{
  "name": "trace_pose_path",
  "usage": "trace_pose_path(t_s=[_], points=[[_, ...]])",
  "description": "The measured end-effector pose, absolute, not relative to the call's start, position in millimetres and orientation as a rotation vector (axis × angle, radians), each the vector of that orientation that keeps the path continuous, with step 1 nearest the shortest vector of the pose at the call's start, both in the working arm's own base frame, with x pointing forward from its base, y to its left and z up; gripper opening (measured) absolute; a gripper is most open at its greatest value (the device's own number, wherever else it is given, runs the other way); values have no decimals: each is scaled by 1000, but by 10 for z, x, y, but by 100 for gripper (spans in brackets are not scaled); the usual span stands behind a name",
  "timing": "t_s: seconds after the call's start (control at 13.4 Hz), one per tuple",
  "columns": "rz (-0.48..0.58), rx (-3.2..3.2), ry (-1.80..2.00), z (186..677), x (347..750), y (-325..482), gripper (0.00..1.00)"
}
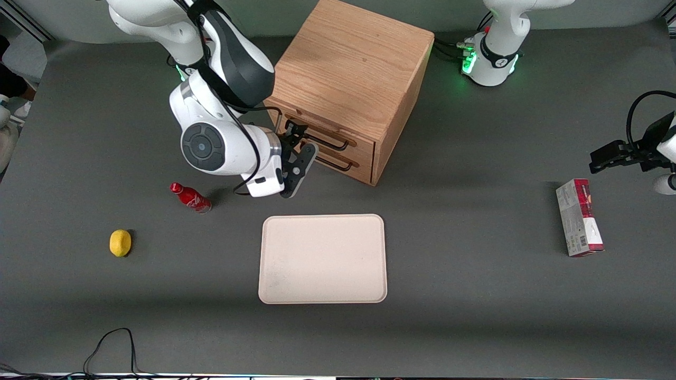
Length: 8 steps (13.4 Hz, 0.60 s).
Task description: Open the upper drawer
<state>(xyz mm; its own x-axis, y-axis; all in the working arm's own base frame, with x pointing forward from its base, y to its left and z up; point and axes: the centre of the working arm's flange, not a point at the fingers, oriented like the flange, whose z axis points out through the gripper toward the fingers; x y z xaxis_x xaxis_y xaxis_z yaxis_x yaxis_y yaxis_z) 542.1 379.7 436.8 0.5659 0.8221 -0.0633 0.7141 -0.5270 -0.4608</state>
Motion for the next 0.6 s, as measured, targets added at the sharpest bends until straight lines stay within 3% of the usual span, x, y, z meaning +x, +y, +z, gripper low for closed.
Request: trace_pose_path(t_s=[0.6], points=[[450, -2387, -1271, 4085, 5360, 3946, 100]])
